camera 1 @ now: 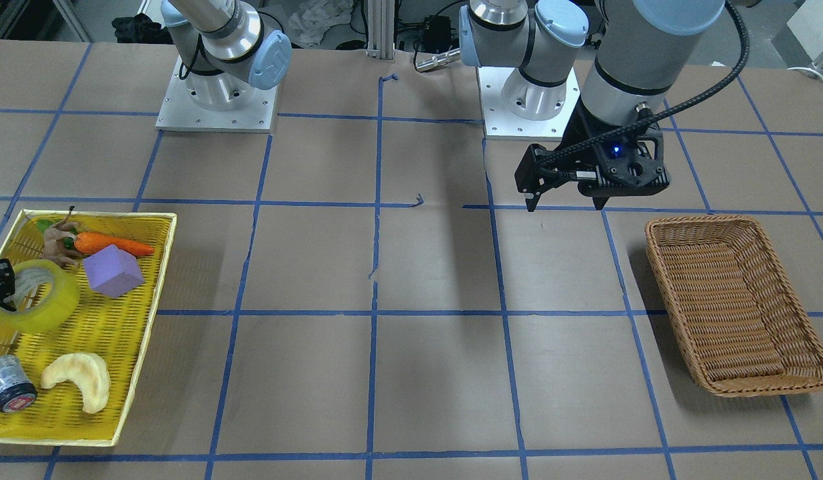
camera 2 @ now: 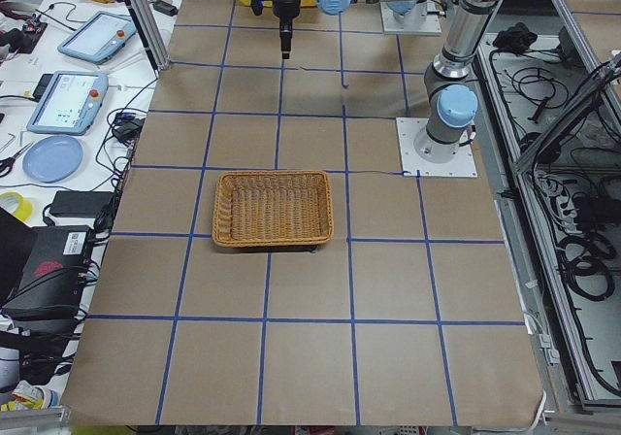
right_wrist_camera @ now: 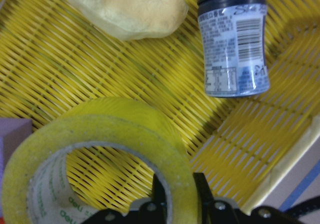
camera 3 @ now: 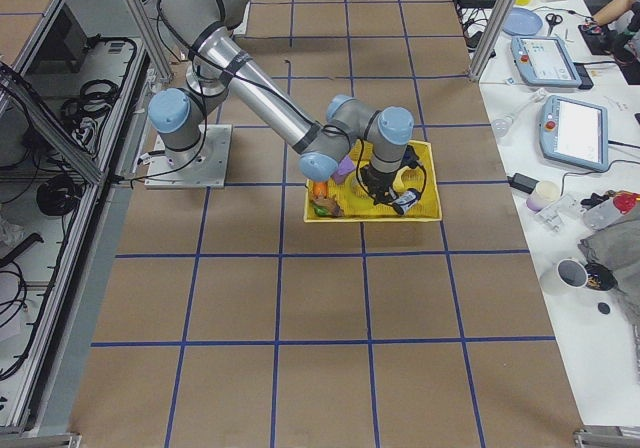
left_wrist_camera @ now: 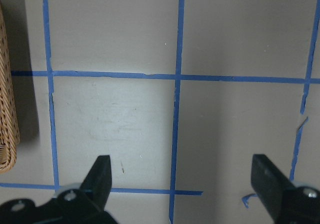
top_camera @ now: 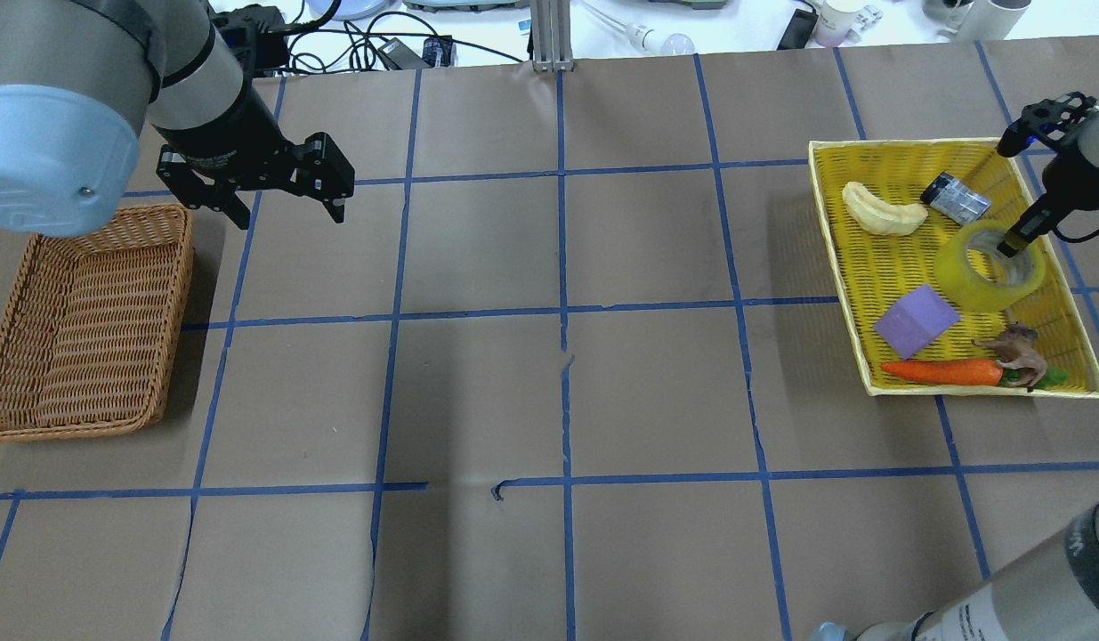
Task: Transfer tape with both arms
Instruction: 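Lower the right gripper into the yellow basket onto the tape roll, then close the right gripper on the tape roll and lift it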
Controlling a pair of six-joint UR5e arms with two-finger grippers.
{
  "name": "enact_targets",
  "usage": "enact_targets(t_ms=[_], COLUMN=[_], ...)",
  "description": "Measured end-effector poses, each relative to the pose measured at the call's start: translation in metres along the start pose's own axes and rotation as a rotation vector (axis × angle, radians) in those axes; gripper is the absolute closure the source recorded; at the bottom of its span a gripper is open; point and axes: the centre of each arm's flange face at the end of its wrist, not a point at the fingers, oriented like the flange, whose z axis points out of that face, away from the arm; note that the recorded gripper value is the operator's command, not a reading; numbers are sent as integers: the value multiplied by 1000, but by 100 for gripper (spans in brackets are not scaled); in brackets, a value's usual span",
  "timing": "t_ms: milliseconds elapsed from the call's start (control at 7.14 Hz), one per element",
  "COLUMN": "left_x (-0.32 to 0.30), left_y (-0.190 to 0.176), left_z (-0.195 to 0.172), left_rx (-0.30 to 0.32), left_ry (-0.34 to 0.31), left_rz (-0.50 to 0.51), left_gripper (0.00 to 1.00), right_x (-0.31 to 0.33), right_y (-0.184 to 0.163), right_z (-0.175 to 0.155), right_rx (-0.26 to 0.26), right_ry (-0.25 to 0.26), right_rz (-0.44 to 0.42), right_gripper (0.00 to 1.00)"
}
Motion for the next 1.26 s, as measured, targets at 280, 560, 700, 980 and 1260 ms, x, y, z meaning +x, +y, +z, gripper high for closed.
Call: enact_targets(t_ms=[280,560,700,980,1260], left_x=[-1,-1,-1,0,0], left_y=[0,0,0,1,0], left_z=[0,1,1,2,2], left_rx=[-2,-4,-5,-7,-8], left_ry=[-1,-1,-1,0,0], left_rz=[-1,-1,-1,0,0], left_gripper=[0,0,0,0,0], right_x=[-4,-13,-24,-59,-110], right_y=[-11,-22,-40,-90,-138], right_z=[-41,-62,-76,-97,-95], right_rx=[-5,3,14,29,27], right_ry=[0,9,30,46,27], right_rz=[1,1,3,65,160], right_gripper=[100,100,100,100,100])
